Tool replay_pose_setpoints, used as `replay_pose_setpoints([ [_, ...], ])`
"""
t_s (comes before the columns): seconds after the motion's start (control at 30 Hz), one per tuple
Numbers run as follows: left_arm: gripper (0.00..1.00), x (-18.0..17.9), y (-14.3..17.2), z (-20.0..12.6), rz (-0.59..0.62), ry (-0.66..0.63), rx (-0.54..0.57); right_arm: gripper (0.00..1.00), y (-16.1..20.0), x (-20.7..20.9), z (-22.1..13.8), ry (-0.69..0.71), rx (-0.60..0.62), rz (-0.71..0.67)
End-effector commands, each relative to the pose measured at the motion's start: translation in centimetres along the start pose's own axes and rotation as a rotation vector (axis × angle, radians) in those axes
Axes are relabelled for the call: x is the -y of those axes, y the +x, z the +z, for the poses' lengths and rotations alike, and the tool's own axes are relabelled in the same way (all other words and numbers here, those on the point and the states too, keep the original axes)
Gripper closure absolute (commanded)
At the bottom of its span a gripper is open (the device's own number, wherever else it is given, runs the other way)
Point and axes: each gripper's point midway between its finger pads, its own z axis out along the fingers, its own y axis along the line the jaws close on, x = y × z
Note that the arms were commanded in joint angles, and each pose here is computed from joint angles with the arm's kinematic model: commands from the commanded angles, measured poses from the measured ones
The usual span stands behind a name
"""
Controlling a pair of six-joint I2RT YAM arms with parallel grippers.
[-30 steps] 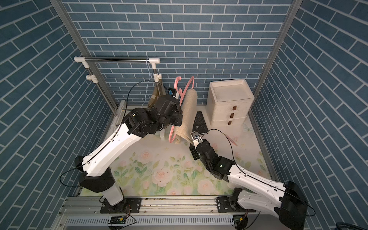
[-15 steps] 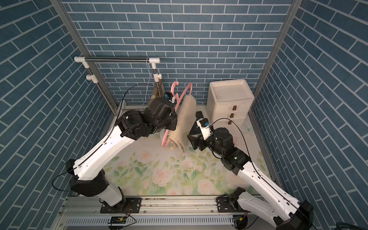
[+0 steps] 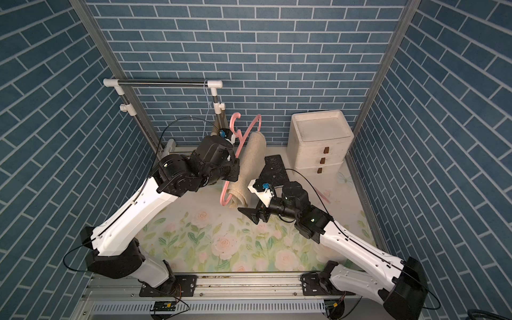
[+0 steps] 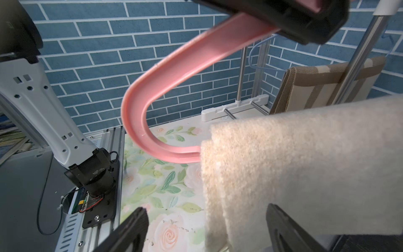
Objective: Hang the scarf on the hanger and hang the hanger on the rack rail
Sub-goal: Adjust the scarf at the hanger.
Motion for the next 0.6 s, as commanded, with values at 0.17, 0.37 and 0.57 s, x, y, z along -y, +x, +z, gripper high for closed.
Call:
replay_pose_setpoints([
  [0.17,1.0,-0.3,-2.2,-0.6,-0.049,0.004,0.08,0.21,-0.8,2.8,1.3,0.194,0.059,-0.073],
  [0.37,1.0,-0.4,-2.2,-0.4,-0.055,0.0,0.08,0.29,0.6,2.9,2.7,0.186,0.021,-0.063],
  [0.57,1.0,-0.6,-2.0,-0.2,-0.051,-0.01,0.073,0.67,-0.1,3.9,2.9,0.24,0.02,-0.063],
])
